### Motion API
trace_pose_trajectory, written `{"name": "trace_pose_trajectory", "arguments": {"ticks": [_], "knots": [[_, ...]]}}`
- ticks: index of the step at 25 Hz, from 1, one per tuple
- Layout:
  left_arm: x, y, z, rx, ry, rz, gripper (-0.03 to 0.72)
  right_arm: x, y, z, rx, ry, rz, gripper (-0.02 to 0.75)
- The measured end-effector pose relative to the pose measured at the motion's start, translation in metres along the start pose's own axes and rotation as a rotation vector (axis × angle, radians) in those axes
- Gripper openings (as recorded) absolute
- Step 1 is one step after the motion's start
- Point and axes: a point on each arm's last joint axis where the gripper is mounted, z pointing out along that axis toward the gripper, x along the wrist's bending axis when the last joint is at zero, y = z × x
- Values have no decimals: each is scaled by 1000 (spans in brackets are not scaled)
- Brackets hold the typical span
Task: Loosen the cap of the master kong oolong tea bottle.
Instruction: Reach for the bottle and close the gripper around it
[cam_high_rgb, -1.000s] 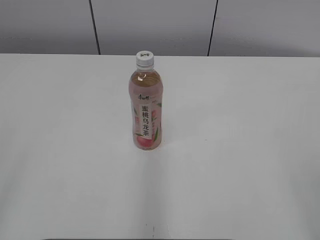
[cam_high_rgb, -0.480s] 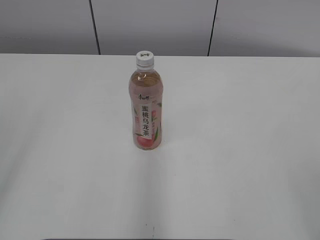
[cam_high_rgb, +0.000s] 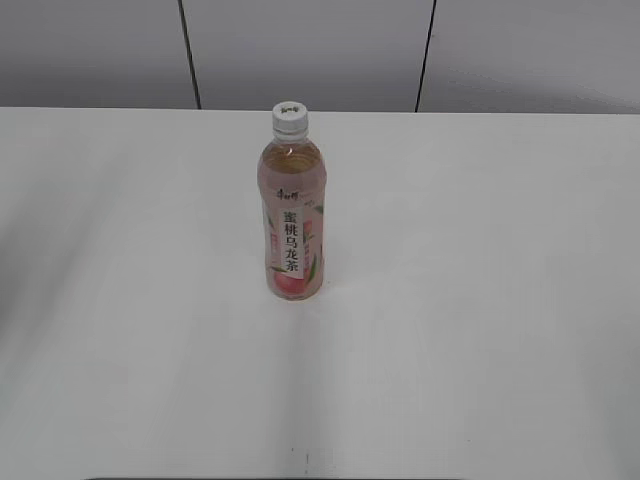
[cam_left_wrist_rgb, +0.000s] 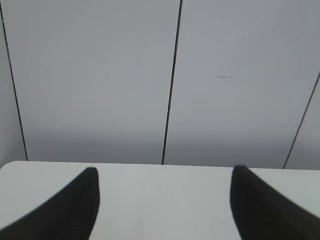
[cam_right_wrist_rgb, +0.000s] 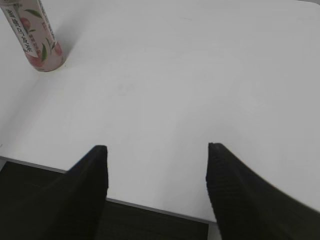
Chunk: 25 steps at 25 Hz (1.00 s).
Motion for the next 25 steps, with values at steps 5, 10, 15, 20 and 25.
{"name": "trace_pose_trajectory", "arguments": {"ticks": [5,10,15,20,25], "knots": [[2,-24,45,29,8,-7,496,0,0,0,0,-1,0,469],[5,-65,69,22,20,-25,496,0,0,0,0,-1,0,469],[7,-108,82,20,13,-3,496,0,0,0,0,-1,0,469],[-3,-141,96,46,-119,42,496,0,0,0,0,-1,0,469],[-14,-157,103,3,-258,64,496,0,0,0,0,-1,0,469]]}}
